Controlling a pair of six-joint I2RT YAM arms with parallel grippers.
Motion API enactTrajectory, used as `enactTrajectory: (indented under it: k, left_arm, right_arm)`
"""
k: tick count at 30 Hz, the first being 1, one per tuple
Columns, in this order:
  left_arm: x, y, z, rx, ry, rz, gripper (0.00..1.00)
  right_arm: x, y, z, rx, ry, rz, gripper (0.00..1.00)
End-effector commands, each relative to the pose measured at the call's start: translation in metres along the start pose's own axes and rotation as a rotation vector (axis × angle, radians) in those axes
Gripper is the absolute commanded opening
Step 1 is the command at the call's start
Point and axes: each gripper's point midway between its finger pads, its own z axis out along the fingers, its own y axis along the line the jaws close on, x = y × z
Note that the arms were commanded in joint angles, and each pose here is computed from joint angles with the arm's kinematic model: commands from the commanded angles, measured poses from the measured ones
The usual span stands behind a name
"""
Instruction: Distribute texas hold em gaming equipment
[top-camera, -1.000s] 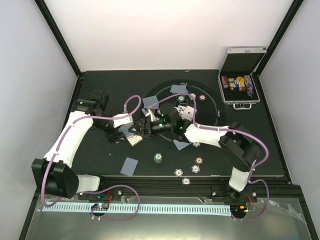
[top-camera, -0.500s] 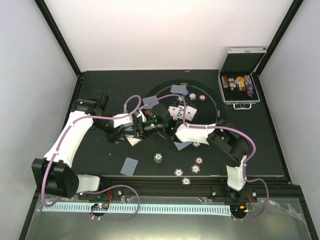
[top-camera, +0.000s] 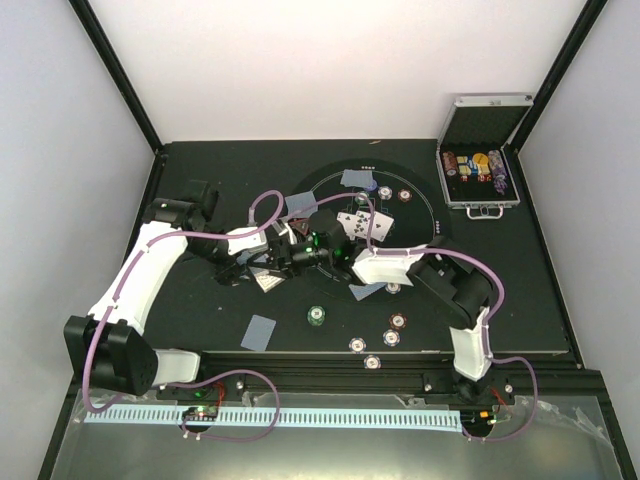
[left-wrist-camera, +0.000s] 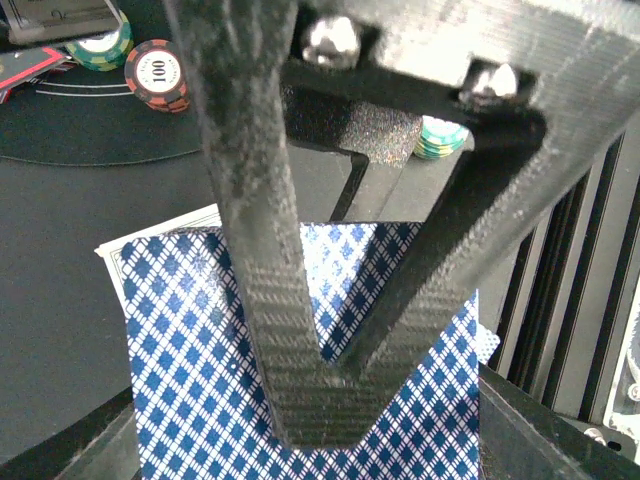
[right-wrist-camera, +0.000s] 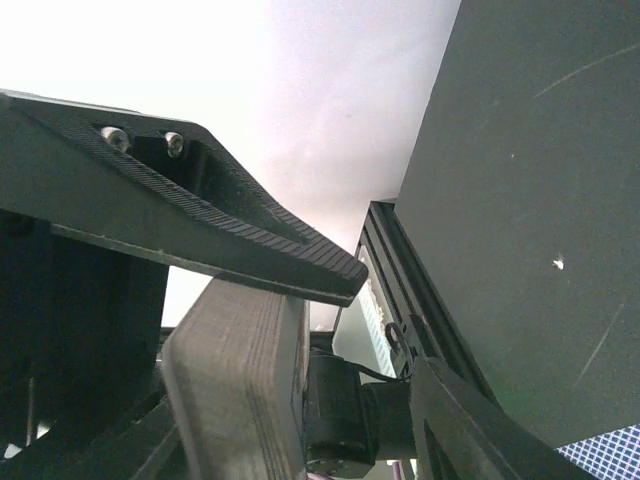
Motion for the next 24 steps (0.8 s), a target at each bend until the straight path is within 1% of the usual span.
enactTrajectory:
  k: [1, 6, 11, 13, 18, 21, 24]
  left_arm:
    - [-0.009, -0.003, -0.010, -0.001, -0.035, 0.027, 0.02]
    - [-0.010, -0.002, -0.011, -0.006, -0.036, 0.026, 0.01]
    - [-0.010, -0.001, -0.012, -0.008, -0.037, 0.028, 0.02]
    - [-0.011, -0.001, -0.012, -0.009, -0.038, 0.028, 0.01]
    - [-0.011, -0.002, -0.011, 0.000, -0.043, 0.026, 0.02]
    - [-0.012, -0.005, -0.011, 0.012, -0.049, 0.028, 0.02]
    - [-0.012, -0.006, -0.011, 0.017, -0.050, 0.036, 0.02]
  right_arm:
    - [-0.009, -0.016, -0.019, 0.056, -0.041, 0.023, 0.47]
    - [-0.011, -0.018, -0.027, 0.090, -0.043, 0.003, 0.41]
    - [-0.012, -0.017, -0.035, 0.124, -0.050, -0.020, 0.39]
    - [-0.010, -0.013, -0.034, 0.117, -0.045, -0.028, 0.41]
    - [0.000, 0.014, -0.016, 0.064, 0.002, -0.082, 0.52]
    - [0.003, 0.024, -0.005, 0.014, 0.030, -0.089, 0.54]
    - [0.005, 0.019, 0.003, 0.005, 0.062, -0.084, 0.53]
